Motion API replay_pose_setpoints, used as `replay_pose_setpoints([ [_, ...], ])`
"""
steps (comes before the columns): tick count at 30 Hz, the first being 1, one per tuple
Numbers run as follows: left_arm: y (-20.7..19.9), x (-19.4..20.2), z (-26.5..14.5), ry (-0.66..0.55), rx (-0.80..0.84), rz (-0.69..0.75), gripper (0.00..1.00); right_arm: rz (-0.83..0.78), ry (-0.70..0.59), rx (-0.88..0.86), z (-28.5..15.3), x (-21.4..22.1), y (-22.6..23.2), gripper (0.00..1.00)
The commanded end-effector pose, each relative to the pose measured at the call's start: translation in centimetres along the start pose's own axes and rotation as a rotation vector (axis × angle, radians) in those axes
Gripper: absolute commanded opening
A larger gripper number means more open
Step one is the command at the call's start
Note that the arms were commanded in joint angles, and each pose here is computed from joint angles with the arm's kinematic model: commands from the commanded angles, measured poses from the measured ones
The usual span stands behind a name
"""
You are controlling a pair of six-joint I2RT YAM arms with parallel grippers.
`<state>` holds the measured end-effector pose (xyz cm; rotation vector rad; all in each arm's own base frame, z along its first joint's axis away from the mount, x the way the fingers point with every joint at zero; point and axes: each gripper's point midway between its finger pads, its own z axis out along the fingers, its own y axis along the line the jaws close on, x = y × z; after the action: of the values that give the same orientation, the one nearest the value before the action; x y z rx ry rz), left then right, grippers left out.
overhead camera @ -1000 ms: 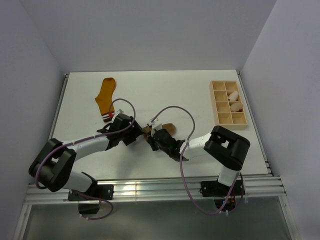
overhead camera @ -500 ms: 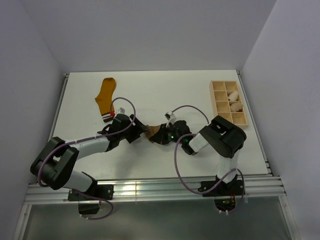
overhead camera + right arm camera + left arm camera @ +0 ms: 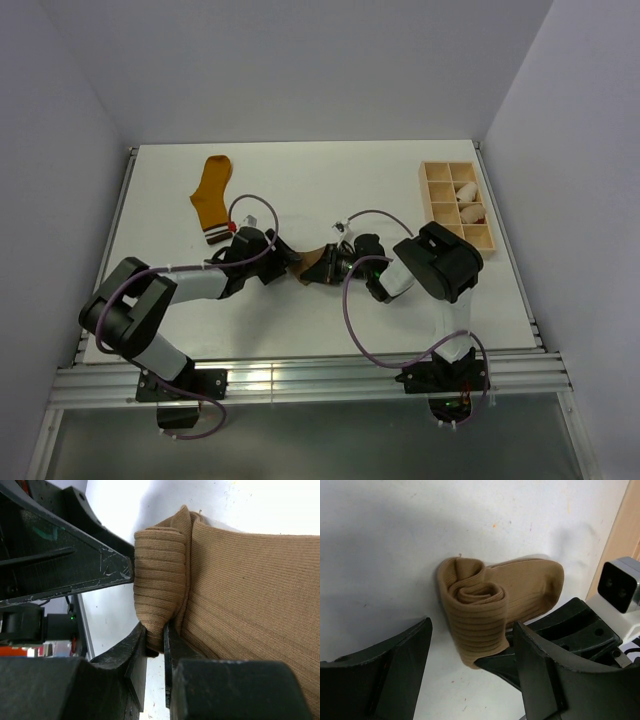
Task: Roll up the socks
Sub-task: Roll the sock at the center of the board.
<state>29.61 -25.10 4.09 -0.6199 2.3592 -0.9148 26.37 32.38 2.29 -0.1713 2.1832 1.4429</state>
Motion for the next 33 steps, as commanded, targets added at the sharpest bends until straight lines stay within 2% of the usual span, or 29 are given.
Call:
replay_pose_setpoints([
  [1, -0.3, -0.2, 0.7, -0.003, 0.011, 0.027, 0.72, 0.069, 0.096, 0.076, -0.2, 2.3, -2.4, 0.00],
  [26, 3.2, 0.2, 1.6, -0.010, -0.064, 0.013, 0.71, 0.143, 0.208, -0.005, 0.5, 3.1, -2.3, 0.00],
  [33, 4.2, 0.6, 1.6, 0.000, -0.088, 0.006, 0.76, 0.156, 0.217, -0.001, 0.5, 3.1, -2.5, 0.00],
])
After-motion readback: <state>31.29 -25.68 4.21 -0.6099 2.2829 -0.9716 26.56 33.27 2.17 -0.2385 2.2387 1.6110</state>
